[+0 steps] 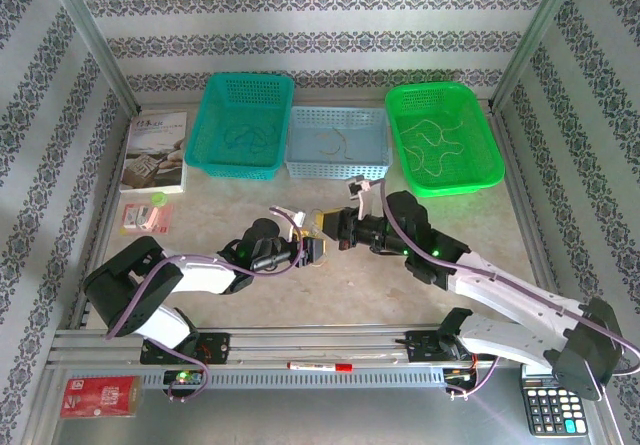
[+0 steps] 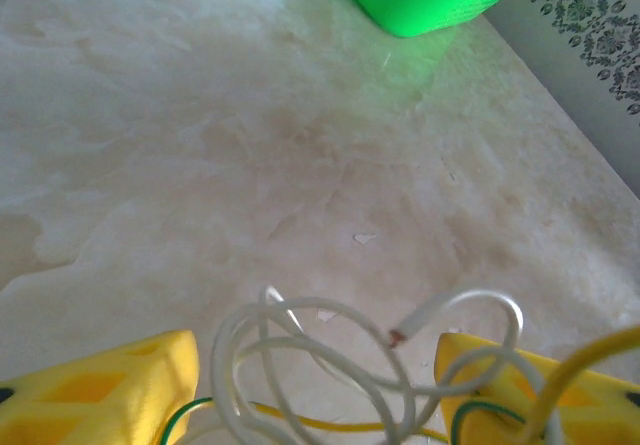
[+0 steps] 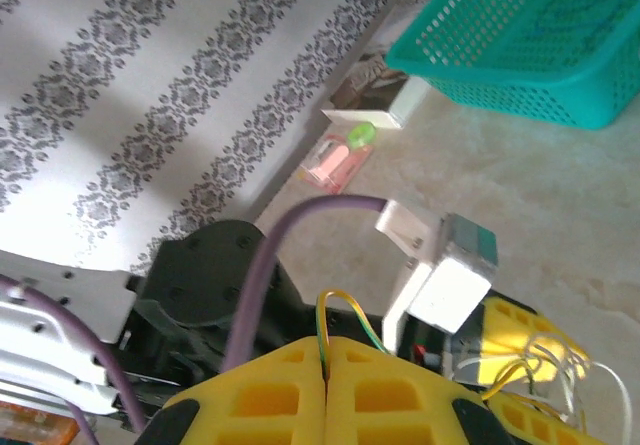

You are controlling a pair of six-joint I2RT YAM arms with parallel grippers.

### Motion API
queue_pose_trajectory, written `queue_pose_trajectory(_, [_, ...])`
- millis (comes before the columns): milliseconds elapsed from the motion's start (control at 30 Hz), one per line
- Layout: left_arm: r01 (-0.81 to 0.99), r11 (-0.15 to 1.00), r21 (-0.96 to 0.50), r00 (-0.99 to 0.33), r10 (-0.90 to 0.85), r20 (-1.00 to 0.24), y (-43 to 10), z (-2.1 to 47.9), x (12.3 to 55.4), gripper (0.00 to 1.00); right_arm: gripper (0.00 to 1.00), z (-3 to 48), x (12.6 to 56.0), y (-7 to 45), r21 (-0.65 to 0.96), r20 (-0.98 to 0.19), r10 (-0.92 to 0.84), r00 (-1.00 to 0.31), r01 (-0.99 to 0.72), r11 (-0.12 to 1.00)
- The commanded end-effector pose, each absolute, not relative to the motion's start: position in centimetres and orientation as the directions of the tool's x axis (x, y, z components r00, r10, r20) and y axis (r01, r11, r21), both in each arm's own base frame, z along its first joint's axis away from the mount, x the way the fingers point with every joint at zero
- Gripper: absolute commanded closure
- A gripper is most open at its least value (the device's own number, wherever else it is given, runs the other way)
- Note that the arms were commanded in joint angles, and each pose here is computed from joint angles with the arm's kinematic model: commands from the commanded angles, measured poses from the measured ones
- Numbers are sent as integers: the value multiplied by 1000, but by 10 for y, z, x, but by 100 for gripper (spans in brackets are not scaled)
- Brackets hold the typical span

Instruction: Untangle the cables

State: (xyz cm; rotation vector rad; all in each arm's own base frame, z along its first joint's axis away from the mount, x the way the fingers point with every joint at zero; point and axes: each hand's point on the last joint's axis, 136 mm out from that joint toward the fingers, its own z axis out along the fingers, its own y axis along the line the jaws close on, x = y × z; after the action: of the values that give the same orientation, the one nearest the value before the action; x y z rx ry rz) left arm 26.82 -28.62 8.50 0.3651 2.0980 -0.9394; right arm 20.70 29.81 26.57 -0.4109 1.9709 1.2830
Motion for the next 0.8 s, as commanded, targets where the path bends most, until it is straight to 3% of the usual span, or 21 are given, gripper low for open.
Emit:
queue_pose_trajectory(0, [557,649,-518,-623,-86,-778,-292,94,264,44,100,306,201,299,627,-765,142,-628,-675,389])
queue_pose_trajectory(133, [556,646,-524,-630,-84,-772,-291,91,261,59,100,326,204,299,618,-778,160,-608,-694,369])
queue_pose_trajectory(467, [552,632,-545,-642,-96,-761,-287,89,254,59,100,360,228,284,594,-802,234,-549,-701,394])
queue_pose_trajectory(600, [554,619,-556,-646,-101,-756,-286,95,249,54,100,355,252,270,601,-797,276,-538,-652,462])
queue_pose_trajectory(767, [558,620,-552,-637,-107,-764,-279,112,244,30,100,335,300,243,605,-786,337,-518,-536,589])
